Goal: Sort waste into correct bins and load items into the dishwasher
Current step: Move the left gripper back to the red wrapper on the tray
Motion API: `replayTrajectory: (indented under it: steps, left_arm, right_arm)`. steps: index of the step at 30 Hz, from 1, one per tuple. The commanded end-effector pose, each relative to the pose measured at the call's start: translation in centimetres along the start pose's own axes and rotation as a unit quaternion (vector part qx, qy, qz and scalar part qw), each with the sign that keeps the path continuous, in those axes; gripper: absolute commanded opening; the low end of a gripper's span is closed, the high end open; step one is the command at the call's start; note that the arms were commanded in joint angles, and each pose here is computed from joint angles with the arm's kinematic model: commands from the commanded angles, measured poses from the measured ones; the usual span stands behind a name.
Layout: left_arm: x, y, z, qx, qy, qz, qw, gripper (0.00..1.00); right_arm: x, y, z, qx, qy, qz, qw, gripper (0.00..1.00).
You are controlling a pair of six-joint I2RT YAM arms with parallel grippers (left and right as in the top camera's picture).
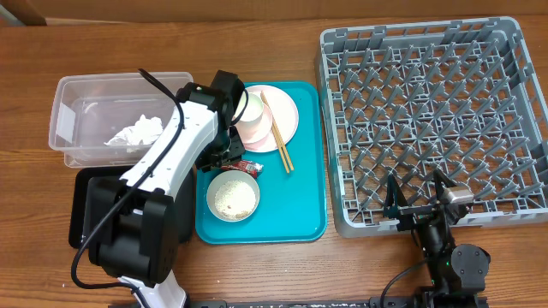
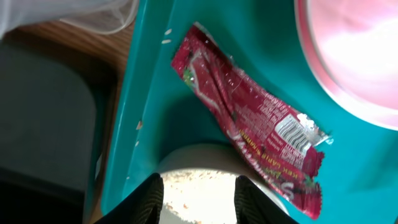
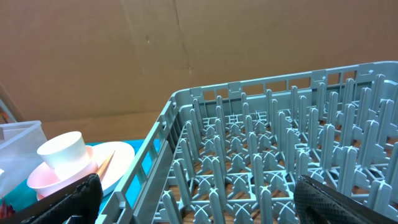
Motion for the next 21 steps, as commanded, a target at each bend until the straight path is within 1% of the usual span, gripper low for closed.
replayTrajectory:
  steps: [1, 8, 9, 10, 11, 12, 16, 21]
  left_arm:
    - [-0.2, 0.3, 0.1, 0.008, 0.003, -0.009, 1.0, 0.38]
    - [-1.2, 0.7, -0.4, 0.007, -0.005, -0.023, 1.0, 0.31]
    - [-1.5, 0.7, -0.4, 0.008, -0.005, -0.024, 1.0, 0.29]
    - [-1.8, 0.7, -0.3, 0.008, -0.003, -0.025, 1.0, 0.22]
    - [-2.1, 0.7, -0.2, 0.007, -0.001, -0.027, 1.0, 0.1]
    - [-2.3, 0.7, -0.1, 0.007, 0.001, -0.028, 1.0, 0.04]
    - [-2.3, 1.0, 0.6, -0.003, 0.021, -0.037, 0.999, 0.04]
    - [-2.4, 0.1, 0.9, -0.014, 0.029, -0.019, 0.999, 0.04]
  right_arm:
    - [0.0, -0.2, -0.2, 0.0, -0.002, -0.002, 1.0, 1.0]
    - [0.0, -0.2, -0.2, 0.0, -0.002, -0.002, 1.0, 1.0]
    - [0.0, -0.2, -0.2, 0.0, -0.002, -0.002, 1.0, 1.0]
    - [0.0, -0.2, -0.2, 0.0, -0.002, -0.002, 1.0, 1.0]
    - [0.0, -0.2, -0.2, 0.0, -0.002, -0.002, 1.0, 1.0]
    - [0.0, -0.2, -0.2, 0.0, -0.002, -0.002, 1.0, 1.0]
    - [0.0, -0.2, -0.2, 0.0, -0.002, -0.002, 1.0, 1.0]
    - [0.0, -0.2, -0.2, 0.0, -0.002, -0.002, 1.0, 1.0]
Point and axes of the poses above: each gripper's point midway between its finger pads, its own x axis back along the fingers, its own z axis along the line the jaws close on, y = z × x, the point moved 1 cm from there along x, back along the fingers, and after that the axes turned 12 degrees about -x, right-handed, at the moved point
